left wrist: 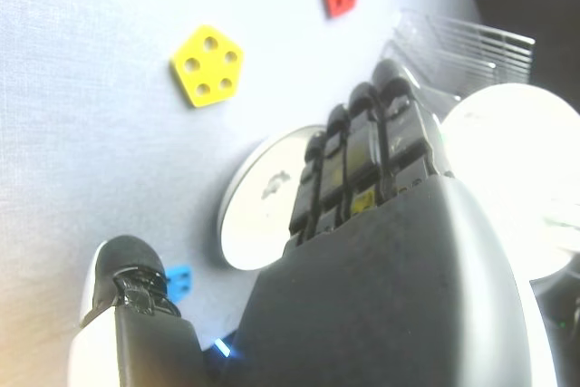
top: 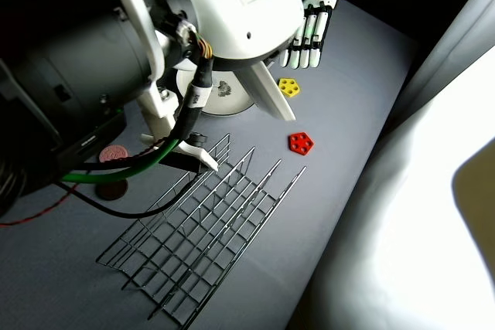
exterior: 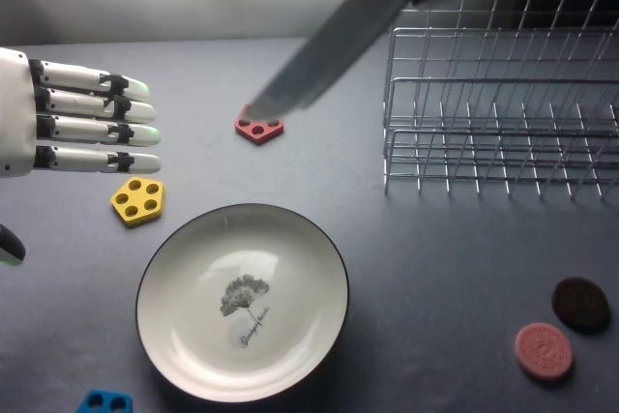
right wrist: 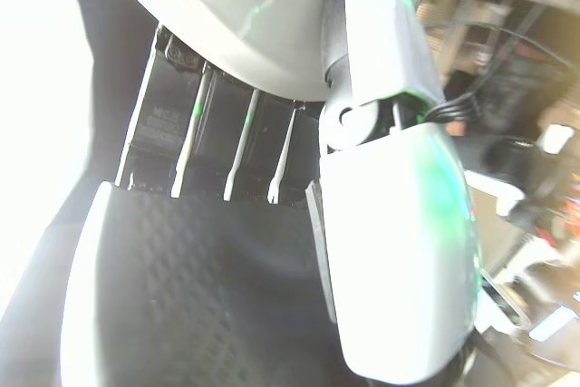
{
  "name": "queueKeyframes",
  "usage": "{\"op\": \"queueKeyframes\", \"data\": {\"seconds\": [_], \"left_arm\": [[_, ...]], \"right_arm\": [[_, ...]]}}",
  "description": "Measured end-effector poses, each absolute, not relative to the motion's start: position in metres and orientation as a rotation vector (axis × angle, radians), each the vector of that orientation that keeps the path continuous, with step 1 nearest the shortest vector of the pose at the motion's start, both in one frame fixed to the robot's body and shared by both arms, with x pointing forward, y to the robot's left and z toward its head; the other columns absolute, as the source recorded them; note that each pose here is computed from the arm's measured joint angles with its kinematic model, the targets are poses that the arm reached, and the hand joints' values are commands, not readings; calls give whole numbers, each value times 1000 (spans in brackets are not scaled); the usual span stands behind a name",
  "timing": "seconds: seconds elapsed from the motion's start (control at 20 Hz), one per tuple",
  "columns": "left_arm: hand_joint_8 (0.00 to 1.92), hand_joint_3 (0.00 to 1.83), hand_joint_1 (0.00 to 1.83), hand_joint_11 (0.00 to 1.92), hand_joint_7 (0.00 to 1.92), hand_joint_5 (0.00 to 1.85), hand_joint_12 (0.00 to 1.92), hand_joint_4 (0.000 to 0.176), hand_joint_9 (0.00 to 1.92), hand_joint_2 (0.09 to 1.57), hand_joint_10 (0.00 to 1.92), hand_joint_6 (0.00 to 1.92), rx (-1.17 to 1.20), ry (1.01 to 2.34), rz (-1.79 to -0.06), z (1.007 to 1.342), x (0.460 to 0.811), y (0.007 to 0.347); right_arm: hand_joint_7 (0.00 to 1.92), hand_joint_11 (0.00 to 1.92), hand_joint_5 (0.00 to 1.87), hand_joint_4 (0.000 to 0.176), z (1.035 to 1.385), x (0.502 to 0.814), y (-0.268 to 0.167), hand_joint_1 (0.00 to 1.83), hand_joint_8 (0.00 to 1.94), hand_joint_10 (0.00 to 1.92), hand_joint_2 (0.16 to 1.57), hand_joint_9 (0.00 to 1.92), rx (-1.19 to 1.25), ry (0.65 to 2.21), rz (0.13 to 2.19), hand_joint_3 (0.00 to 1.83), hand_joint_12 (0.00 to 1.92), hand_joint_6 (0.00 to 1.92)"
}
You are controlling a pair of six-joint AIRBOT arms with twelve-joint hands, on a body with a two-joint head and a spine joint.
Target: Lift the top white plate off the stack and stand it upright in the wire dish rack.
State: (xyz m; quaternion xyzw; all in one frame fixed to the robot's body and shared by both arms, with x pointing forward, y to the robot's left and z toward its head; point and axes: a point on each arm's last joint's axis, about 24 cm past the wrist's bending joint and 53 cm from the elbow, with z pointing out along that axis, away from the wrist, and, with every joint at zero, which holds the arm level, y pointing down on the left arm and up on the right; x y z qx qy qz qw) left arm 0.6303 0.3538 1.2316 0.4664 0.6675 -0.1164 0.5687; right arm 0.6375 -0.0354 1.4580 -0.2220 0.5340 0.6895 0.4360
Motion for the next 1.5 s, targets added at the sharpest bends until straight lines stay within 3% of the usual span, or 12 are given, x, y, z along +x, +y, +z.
{"op": "queueKeyframes", "data": {"seconds": [0.3,0.6,0.75,0.85,0.95,1.2,1.3,1.5], "left_arm": [[1,0,216,0,30,0,198,0,35,988,1,0,1102,1566,-279,1231,629,353],[1,0,243,0,36,3,274,0,57,977,1,0,1115,1564,-288,1230,626,351],[4,1,267,0,45,10,199,0,44,982,3,1,1116,1563,-291,1230,626,351],[2,1,252,0,68,29,246,0,67,978,2,1,1116,1563,-291,1230,626,351],[1,4,237,0,56,17,221,0,63,992,1,1,1116,1563,-291,1230,626,351],[1,0,243,0,35,1,182,0,39,978,0,0,1119,1562,-291,1231,625,351],[0,1,213,0,48,22,256,0,55,973,0,0,1117,1562,-285,1233,623,354],[1,2,215,0,33,10,217,0,35,988,0,1,1116,1563,-282,1234,623,356]], "right_arm": [[1059,1031,905,0,1466,651,-36,1493,606,793,1065,1054,-387,1355,1763,0,1287,1077],[1043,1030,863,0,1474,664,-49,1492,652,829,1073,1034,-232,1402,1869,0,1290,1121],[1011,1010,857,0,1480,669,-58,1490,700,868,1082,1012,-136,1416,1957,0,1326,1140],[1055,1032,882,0,1477,674,-61,1493,620,809,1068,1051,-76,1444,1995,0,1295,1096],[1011,1015,838,0,1476,678,-66,1490,705,851,1083,1022,-23,1455,2017,0,1317,1158],[1065,1058,893,0,1476,690,-86,1495,633,746,1059,1079,97,1445,2056,0,1237,1080],[1057,1054,875,0,1475,695,-92,1494,664,782,1063,1062,143,1444,2069,0,1249,1081],[1033,1039,872,0,1464,703,-94,1494,699,789,1068,1056,222,1472,2089,1,1271,1095]]}}
